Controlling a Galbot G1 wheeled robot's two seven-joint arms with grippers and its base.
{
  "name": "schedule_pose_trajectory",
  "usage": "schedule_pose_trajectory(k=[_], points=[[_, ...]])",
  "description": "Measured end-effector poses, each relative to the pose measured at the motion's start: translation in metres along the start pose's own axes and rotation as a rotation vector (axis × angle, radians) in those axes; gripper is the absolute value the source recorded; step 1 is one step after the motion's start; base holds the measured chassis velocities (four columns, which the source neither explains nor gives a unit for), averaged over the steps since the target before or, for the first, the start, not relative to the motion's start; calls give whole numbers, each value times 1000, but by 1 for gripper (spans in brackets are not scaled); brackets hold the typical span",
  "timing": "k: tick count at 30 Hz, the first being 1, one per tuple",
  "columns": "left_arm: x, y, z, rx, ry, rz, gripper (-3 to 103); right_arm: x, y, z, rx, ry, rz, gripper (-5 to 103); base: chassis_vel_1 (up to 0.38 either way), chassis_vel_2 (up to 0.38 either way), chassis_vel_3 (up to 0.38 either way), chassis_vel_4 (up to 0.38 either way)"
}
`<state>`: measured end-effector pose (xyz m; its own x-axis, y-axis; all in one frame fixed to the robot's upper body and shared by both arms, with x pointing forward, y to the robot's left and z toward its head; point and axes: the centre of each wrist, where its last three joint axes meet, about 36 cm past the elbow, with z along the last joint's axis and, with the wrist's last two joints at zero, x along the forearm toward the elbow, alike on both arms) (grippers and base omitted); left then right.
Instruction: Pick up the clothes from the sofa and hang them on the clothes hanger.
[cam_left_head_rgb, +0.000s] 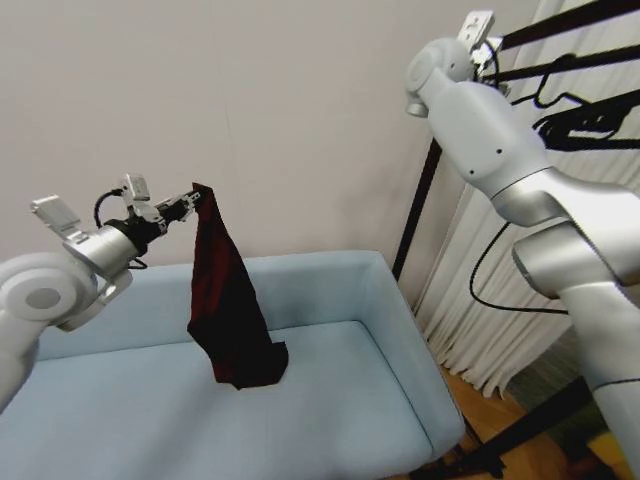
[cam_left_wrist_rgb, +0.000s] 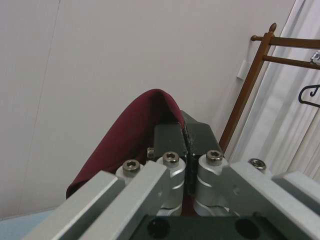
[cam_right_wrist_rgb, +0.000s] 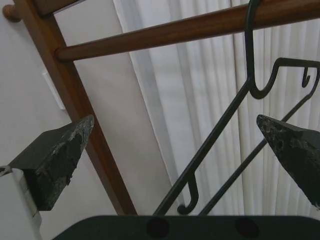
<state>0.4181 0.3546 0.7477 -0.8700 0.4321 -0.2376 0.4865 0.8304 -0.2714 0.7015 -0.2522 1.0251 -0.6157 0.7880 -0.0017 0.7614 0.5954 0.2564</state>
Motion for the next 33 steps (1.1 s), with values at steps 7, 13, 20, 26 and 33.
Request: schedule_pose_trajectory(k=[7, 13, 20, 26, 33], points=[[-4, 1, 1, 12, -13, 9, 0, -37, -14, 11, 16, 13, 24, 100, 0, 0, 0, 0], [-6, 2, 5, 22, -16, 10, 0, -52, -23, 15, 11, 18, 35, 100, 0, 0, 0, 0], [-7, 3, 7, 25, -17, 8, 0, -56, -24, 22, 2, 25, 21, 100, 0, 0, 0, 0], [-9, 6, 6, 27, -17, 5, 0, -58, -22, 31, 0, 29, 16, 90, 0, 0, 0, 0], [-11, 9, 4, 26, -19, 6, 0, -62, -25, 37, 2, 20, 9, 63, 0, 0, 0, 0]])
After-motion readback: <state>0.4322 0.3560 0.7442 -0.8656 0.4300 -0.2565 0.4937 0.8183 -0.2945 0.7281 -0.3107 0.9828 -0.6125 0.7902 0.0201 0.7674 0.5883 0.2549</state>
